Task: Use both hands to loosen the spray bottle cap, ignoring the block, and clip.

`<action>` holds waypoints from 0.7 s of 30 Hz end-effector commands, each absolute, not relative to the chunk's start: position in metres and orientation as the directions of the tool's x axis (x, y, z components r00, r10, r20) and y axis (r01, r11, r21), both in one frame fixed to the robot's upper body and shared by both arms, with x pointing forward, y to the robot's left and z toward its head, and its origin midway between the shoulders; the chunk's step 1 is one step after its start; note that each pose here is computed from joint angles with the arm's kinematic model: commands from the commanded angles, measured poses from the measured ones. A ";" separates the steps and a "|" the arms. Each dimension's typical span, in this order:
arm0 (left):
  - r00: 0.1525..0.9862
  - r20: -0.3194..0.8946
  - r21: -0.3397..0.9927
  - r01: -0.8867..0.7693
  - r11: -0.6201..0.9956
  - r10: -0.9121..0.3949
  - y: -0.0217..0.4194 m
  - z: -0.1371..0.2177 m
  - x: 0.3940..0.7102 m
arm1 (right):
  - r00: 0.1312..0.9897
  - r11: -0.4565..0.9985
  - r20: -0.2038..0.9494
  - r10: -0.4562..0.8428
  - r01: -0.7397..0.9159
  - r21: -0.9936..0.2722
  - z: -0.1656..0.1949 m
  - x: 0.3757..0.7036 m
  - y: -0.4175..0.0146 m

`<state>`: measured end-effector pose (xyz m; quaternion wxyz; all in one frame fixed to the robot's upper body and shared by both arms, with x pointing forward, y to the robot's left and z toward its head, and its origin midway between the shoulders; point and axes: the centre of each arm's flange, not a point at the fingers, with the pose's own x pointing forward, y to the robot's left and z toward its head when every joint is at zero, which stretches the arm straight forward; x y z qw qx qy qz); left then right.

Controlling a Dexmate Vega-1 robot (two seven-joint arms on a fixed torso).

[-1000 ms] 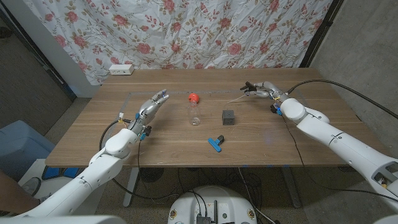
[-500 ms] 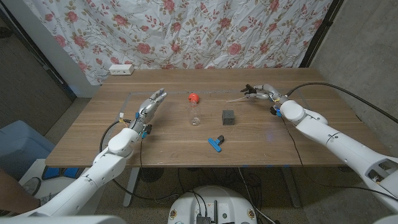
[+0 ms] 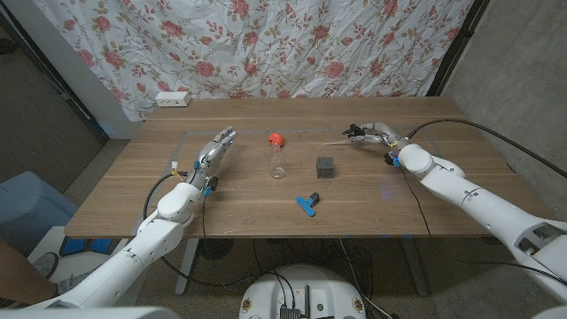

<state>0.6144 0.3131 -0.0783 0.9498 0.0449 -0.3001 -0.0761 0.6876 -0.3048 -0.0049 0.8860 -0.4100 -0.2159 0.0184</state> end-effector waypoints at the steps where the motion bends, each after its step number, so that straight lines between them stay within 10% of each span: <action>1: 0.817 0.551 0.121 0.121 0.985 -0.168 0.311 -0.078 0.618 | 0.907 0.649 0.352 0.229 0.127 -0.750 -0.005 0.693 -0.305; 21: 0.825 0.542 0.102 0.126 0.987 -0.161 0.309 -0.082 0.620 | 0.909 0.621 0.319 0.268 0.090 -0.779 -0.001 0.694 -0.306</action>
